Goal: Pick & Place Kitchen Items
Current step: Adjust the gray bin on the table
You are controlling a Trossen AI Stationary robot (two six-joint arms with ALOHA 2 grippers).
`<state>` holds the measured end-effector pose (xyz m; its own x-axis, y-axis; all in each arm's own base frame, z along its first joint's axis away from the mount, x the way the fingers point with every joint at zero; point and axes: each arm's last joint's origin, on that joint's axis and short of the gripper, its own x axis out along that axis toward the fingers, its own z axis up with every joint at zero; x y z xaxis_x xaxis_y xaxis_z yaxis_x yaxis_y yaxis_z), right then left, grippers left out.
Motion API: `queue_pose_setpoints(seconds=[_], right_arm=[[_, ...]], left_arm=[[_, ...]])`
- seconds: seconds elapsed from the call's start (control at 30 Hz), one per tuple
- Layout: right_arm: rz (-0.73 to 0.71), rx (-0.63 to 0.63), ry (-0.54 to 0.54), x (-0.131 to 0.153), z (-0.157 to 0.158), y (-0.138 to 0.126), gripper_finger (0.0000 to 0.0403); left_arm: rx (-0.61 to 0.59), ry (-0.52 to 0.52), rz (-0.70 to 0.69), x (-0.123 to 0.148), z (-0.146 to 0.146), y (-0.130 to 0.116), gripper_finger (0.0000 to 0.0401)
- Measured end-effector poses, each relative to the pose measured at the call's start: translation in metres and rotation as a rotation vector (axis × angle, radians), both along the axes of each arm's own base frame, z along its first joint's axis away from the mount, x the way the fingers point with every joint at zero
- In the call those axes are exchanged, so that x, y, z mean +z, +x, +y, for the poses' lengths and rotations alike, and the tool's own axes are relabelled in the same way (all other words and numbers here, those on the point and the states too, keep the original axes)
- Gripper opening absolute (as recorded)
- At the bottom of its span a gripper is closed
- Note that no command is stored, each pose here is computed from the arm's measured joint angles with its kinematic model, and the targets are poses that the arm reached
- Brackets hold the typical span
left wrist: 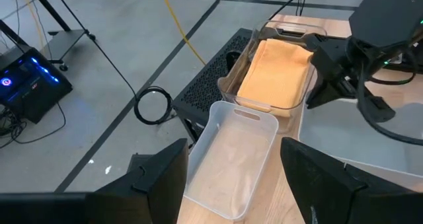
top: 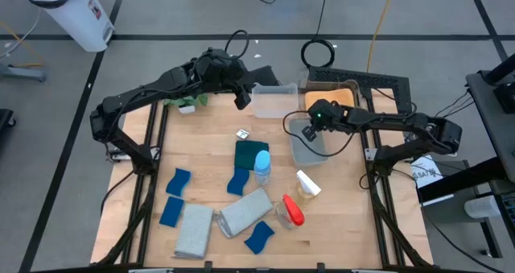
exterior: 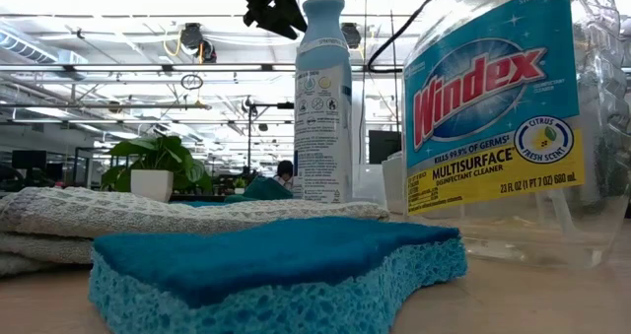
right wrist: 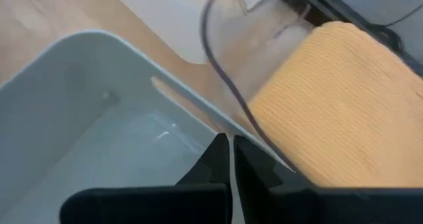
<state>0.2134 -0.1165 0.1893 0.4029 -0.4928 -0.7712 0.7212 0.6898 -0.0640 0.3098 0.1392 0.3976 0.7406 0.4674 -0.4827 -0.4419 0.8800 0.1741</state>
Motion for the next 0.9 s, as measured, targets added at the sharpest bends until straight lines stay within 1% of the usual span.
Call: queue_pose_setpoints(seconds=[0.17,0.23,0.33,0.43,0.6,0.73,0.9], right_arm=[[-0.027,0.078,0.035,0.002,0.010,0.005,0.0000],[-0.031,0.133,0.039,0.002,0.016,0.008,0.0000],[-0.012,0.246,0.018,-0.001,0.022,0.016,0.0000],[0.004,0.309,-0.006,-0.008,0.025,0.024,0.0000],[0.016,0.352,-0.045,-0.020,0.022,0.036,0.0000],[0.003,0.342,-0.063,-0.026,0.016,0.041,0.0000],[0.005,0.313,-0.065,-0.032,0.007,0.042,0.0000]], left_arm=[[0.000,0.000,0.000,0.000,0.000,0.000,0.0246],[0.000,0.000,0.000,0.000,0.000,0.000,0.0246],[0.000,0.001,0.000,0.000,0.000,0.000,0.0246],[0.000,0.000,0.000,0.000,0.000,0.000,0.0246],[0.000,0.000,0.000,0.000,0.000,0.000,0.0246],[-0.001,-0.001,0.000,0.000,0.000,0.000,0.0246],[0.001,-0.004,-0.002,0.000,0.000,0.000,0.0246]])
